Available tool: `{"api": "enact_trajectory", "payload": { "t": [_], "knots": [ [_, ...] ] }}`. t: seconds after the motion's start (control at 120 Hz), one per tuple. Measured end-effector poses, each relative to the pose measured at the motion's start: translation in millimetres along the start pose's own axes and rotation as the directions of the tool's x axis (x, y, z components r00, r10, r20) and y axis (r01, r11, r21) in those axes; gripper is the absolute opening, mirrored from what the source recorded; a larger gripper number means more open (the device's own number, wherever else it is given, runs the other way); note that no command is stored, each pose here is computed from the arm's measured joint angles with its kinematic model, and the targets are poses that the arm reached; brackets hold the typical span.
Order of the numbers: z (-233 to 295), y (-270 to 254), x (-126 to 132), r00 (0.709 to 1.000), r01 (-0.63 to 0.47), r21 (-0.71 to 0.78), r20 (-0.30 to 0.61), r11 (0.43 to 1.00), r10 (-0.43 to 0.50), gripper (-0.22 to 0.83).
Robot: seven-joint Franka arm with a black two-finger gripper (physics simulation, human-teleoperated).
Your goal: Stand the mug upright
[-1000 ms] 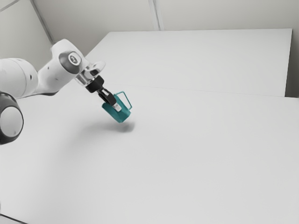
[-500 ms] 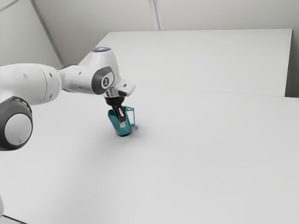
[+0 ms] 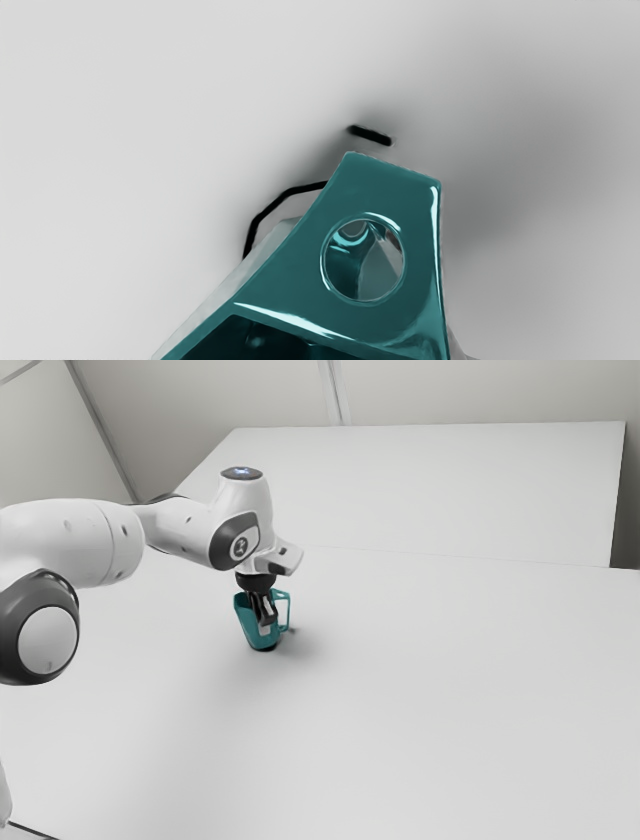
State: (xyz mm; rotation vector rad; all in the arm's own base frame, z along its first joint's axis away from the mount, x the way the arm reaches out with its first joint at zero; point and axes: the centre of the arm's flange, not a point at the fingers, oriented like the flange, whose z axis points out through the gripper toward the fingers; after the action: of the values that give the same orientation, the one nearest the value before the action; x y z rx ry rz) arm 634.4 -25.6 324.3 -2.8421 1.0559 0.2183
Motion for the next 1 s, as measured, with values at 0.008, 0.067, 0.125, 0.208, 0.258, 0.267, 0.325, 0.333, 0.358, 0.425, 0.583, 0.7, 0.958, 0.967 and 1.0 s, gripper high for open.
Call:
{"api": "enact_trajectory", "payload": {
  "t": [0.008, 0.067, 0.125, 0.208, 0.258, 0.267, 0.325, 0.333, 0.358, 0.425, 0.583, 0.7, 0.958, 0.967, 1.0],
  "knots": [
    [0, 0, 0, 1.0, 0.001, 0.0, 0.0, 1.0, -0.001, -0.05],
    [-2, -1, 0, 1.0, 0.005, 0.007, 0.001, 1.0, -0.005, 0.08],
    [-5, 0, 1, 1.0, 0.007, 0.014, 0.0, 1.0, -0.007, 0.21],
    [-13, -1, 3, 1.0, 0.013, 0.026, -0.009, 1.0, -0.012, 0.34],
    [-20, -3, 4, 1.0, 0.018, 0.034, -0.017, 0.999, -0.017, 0.4],
    [-21, -4, 4, 1.0, 0.019, 0.035, -0.018, 0.999, -0.018, 0.41],
    [-30, -5, 3, 0.999, 0.025, 0.044, -0.029, 0.999, -0.024, 0.46],
    [-31, -5, 3, 0.999, 0.026, 0.045, -0.03, 0.999, -0.025, 0.46],
    [-35, -5, 3, 0.999, 0.029, 0.049, -0.035, 0.998, -0.027, 0.48],
    [-55, -6, -1, 0.998, 0.039, 0.065, -0.06, 0.997, -0.035, 0.52],
    [-110, -2, -16, 0.989, 0.07, 0.098, -0.139, 0.993, -0.056, 0.57],
    [-148, 2, -29, 0.973, 0.112, 0.089, -0.212, 0.99, -0.091, 0.59],
    [-218, 10, -65, 0.933, 0.239, 0.066, -0.293, 0.969, -0.21, 0.61],
    [-220, 10, -66, 0.932, 0.243, 0.064, -0.293, 0.968, -0.214, 0.61],
    [-224, 11, -70, 0.929, 0.258, 0.058, -0.291, 0.964, -0.231, 0.61]
  ]
}}
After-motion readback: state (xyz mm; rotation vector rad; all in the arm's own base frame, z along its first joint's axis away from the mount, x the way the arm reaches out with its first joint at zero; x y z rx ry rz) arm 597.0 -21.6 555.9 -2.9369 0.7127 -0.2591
